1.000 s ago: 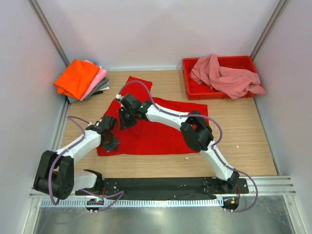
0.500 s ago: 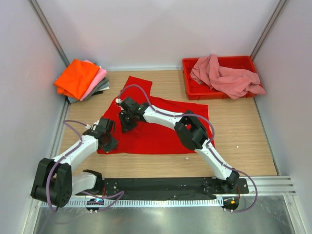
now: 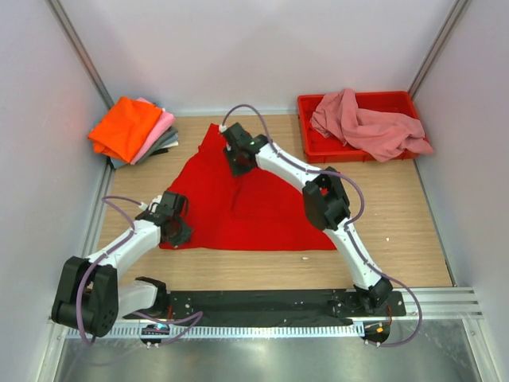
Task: Fold and stack the t-shirts
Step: Fold the tshirt
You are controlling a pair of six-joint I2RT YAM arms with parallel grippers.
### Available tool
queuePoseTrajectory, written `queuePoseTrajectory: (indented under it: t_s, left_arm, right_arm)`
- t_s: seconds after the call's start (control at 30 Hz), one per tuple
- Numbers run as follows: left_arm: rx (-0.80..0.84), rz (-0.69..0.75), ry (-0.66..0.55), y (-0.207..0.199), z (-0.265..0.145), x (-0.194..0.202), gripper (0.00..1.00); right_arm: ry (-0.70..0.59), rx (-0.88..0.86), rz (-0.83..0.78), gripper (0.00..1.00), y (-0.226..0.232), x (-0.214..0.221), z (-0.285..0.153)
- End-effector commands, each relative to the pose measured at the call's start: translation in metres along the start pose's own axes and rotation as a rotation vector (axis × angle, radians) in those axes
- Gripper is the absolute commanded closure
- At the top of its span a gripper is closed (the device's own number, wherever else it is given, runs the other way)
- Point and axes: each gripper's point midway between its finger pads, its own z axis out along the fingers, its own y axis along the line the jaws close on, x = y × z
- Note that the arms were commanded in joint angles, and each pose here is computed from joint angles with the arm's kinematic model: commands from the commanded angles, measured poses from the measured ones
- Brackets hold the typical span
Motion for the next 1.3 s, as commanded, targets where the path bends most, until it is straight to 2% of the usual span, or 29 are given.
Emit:
queuePoseTrajectory:
  t_s: [0.0, 0.13, 0.17, 0.23, 0.27, 0.3, 0.33, 0.4, 0.43, 0.47, 0.5, 0.57, 0.6, 0.67, 0.7, 0.8, 0.87, 1.03, 1.17, 1.27]
  left_arm:
    - [-0.158, 0.025, 0.02, 0.041, 0.012, 0.013, 1.0]
    - [-0.144, 0.027, 0.031, 0.038, 0.011, 0.014, 1.0]
    - [-0.127, 0.034, 0.029, 0.035, 0.009, 0.013, 0.98]
    - [-0.113, 0.061, 0.032, 0.033, 0.001, 0.011, 0.92]
    - [-0.088, 0.072, 0.015, 0.024, -0.005, 0.007, 0.83]
    - [-0.055, 0.073, -0.021, 0.017, -0.015, -0.002, 0.8]
    - [-0.063, 0.087, -0.047, 0.016, -0.026, -0.008, 0.7]
    - [-0.014, 0.086, -0.087, 0.008, -0.039, -0.016, 0.59]
    - [0.024, 0.085, -0.104, 0.0, -0.041, -0.02, 0.51]
    - [0.057, 0.086, -0.117, -0.008, -0.043, -0.024, 0.5]
    - [0.086, 0.088, -0.122, -0.019, -0.042, -0.028, 0.5]
    - [0.129, 0.109, -0.13, -0.04, -0.047, -0.039, 0.5]
    - [0.103, 0.124, -0.116, -0.044, -0.037, -0.04, 0.5]
    - [0.085, 0.149, -0.123, -0.054, -0.028, -0.049, 0.51]
    - [0.093, 0.154, -0.124, -0.061, -0.022, -0.052, 0.52]
    - [0.092, 0.166, -0.039, -0.076, 0.003, -0.041, 0.55]
    - [0.06, 0.158, 0.019, -0.072, 0.019, -0.029, 0.57]
    - [0.01, 0.154, 0.09, -0.042, 0.029, 0.002, 0.57]
    - [-0.031, 0.187, 0.05, -0.022, 0.012, 0.019, 0.57]
    - [-0.086, 0.225, 0.065, -0.004, -0.005, 0.042, 0.56]
  right_arm:
    - [-0.104, 0.132, -0.026, 0.73, -0.045, -0.05, -0.032]
    - [-0.165, 0.16, 0.029, 0.55, -0.081, -0.078, -0.068]
    - [-0.182, 0.166, 0.032, 0.42, -0.086, -0.082, -0.078]
    - [-0.228, 0.194, 0.05, 0.31, -0.096, -0.085, -0.103]
    - [-0.246, 0.208, 0.076, 0.26, -0.105, -0.085, -0.114]
    - [-0.246, 0.219, 0.096, 0.21, -0.115, -0.075, -0.123]
    - [-0.249, 0.242, 0.145, 0.2, -0.13, -0.071, -0.13]
    - [-0.186, 0.283, 0.211, 0.2, -0.153, -0.04, -0.127]
    - [-0.199, 0.304, 0.269, 0.2, -0.166, -0.036, -0.141]
    - [-0.185, 0.32, 0.296, 0.21, -0.172, -0.025, -0.143]
    - [-0.143, 0.334, 0.31, 0.21, -0.176, 0.001, -0.136]
    - [-0.167, 0.304, 0.348, 0.21, -0.169, 0.015, -0.151]
    - [-0.137, 0.291, 0.358, 0.21, -0.168, 0.04, -0.141]
    - [-0.15, 0.232, 0.386, 0.21, -0.157, 0.052, -0.151]
    - [-0.123, 0.218, 0.412, 0.21, -0.155, 0.073, -0.143]
    - [-0.087, 0.155, 0.446, 0.22, -0.144, 0.109, -0.139]
    - [-0.039, 0.161, 0.463, 0.22, -0.145, 0.141, -0.134]
    - [0.011, 0.197, 0.492, 0.23, -0.15, 0.187, -0.134]
    - [0.096, 0.328, 0.582, 0.22, -0.163, 0.242, -0.141]
    - [0.119, 0.383, 0.663, 0.21, -0.166, 0.269, -0.15]
